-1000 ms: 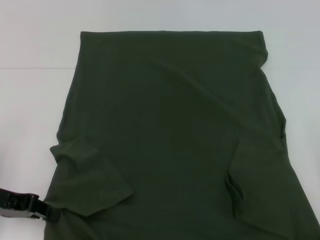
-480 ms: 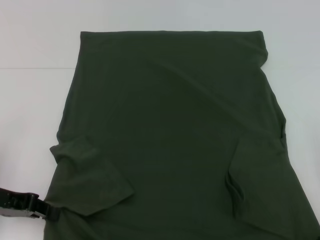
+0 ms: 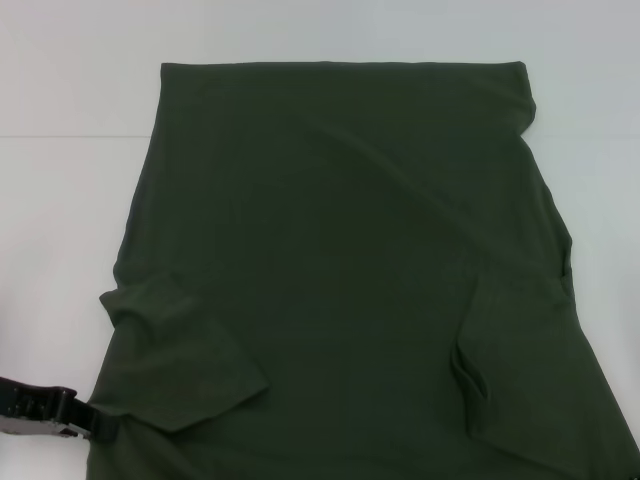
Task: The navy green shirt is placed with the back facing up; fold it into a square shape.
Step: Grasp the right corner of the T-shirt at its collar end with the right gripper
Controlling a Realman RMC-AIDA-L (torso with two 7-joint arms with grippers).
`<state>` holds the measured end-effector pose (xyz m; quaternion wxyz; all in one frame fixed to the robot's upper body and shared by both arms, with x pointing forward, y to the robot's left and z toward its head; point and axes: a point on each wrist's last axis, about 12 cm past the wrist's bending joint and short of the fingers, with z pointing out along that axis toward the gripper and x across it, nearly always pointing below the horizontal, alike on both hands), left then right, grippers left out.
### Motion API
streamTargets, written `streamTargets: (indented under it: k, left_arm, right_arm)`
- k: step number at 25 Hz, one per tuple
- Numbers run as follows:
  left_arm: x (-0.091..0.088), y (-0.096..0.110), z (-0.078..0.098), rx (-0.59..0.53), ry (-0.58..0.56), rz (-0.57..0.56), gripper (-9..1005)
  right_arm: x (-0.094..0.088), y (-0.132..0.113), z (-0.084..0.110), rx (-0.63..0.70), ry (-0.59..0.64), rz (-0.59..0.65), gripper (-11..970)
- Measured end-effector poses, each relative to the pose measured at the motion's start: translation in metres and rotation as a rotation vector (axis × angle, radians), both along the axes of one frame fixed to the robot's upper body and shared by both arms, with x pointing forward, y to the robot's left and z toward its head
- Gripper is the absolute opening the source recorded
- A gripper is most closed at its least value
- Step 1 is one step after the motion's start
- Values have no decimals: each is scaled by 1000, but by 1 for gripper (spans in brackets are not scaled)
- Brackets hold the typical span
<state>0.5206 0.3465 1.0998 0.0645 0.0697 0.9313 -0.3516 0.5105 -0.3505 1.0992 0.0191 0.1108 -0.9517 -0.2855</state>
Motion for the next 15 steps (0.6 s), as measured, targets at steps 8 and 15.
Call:
streamTargets:
  k: [8,15]
  left_arm:
    - [0,0,0,0,0,0,54]
    - [0,1,0,1,0,0,54]
  right_arm:
    - [2,8,-2,12,11,25,944]
    - [2,4,-1,9,8,18,944]
